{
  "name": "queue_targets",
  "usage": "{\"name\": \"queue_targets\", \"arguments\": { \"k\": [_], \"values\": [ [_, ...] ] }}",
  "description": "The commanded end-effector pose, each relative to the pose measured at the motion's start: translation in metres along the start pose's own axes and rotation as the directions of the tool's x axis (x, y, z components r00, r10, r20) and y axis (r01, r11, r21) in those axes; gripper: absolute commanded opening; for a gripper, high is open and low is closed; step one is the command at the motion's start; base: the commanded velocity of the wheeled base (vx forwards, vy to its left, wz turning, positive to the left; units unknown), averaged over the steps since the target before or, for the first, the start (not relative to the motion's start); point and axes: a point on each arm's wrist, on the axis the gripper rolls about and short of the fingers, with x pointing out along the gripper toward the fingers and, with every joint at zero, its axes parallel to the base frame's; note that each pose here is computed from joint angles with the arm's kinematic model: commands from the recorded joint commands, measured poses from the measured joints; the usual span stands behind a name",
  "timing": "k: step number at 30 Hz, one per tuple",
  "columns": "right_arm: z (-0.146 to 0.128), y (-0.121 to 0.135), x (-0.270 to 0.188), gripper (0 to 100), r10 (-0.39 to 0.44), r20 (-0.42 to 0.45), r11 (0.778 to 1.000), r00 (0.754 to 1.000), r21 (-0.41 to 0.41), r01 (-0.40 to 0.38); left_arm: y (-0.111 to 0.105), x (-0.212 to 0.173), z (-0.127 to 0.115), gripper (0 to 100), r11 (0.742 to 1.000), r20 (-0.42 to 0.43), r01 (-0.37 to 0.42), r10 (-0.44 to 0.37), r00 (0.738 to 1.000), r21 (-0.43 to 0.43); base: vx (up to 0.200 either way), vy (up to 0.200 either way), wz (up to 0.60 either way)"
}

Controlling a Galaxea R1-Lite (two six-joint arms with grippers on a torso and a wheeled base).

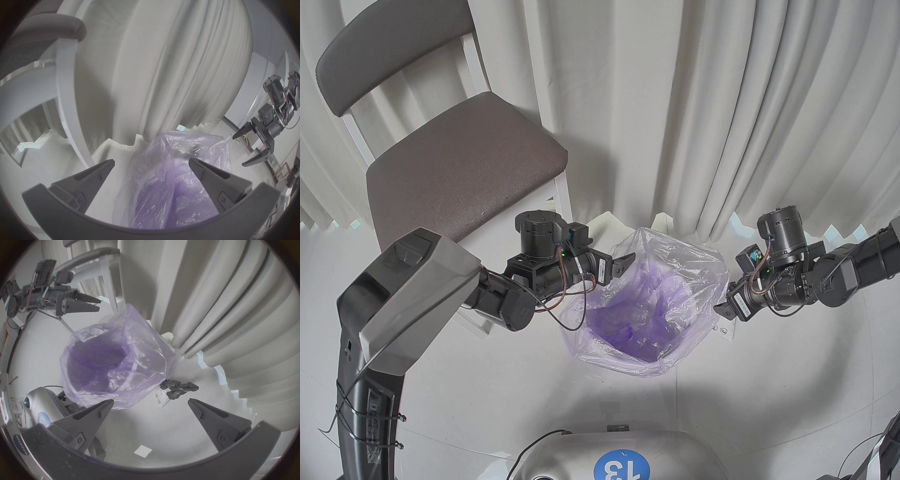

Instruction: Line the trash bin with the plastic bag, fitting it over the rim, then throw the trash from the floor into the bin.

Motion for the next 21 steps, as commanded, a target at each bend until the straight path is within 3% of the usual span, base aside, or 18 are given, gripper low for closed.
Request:
{"name": "queue_targets", "arguments": {
  "k": [1,9,13,21],
  "values": [
    [0.003,-0.002,0.052,100,-0.078,-0.006,0.997,0.997,0.015,0.078,0.0,0.016,-0.015,100,1.0,-0.019,0.006,-0.006,1.0,-0.001,0.0,0.0,0.0],
    [0.019,0.007,0.109,100,-0.188,0.123,0.981,0.974,0.066,0.181,0.013,-0.004,-0.002,100,1.0,0.003,-0.027,0.027,1.0,-0.015,0.0,0.0,0.0],
    [0.036,0.01,0.132,100,-0.235,0.205,0.969,0.95,0.123,0.214,0.012,-0.014,-0.001,100,0.999,0.012,-0.03,0.03,0.999,-0.012,0.0,0.0,0.0],
    [0.074,0.033,0.134,100,-0.218,0.346,0.956,0.912,0.266,0.127,0.015,-0.023,0.003,100,0.999,0.027,-0.042,0.043,0.999,-0.012,0.0,0.0,0.0]
  ]
}}
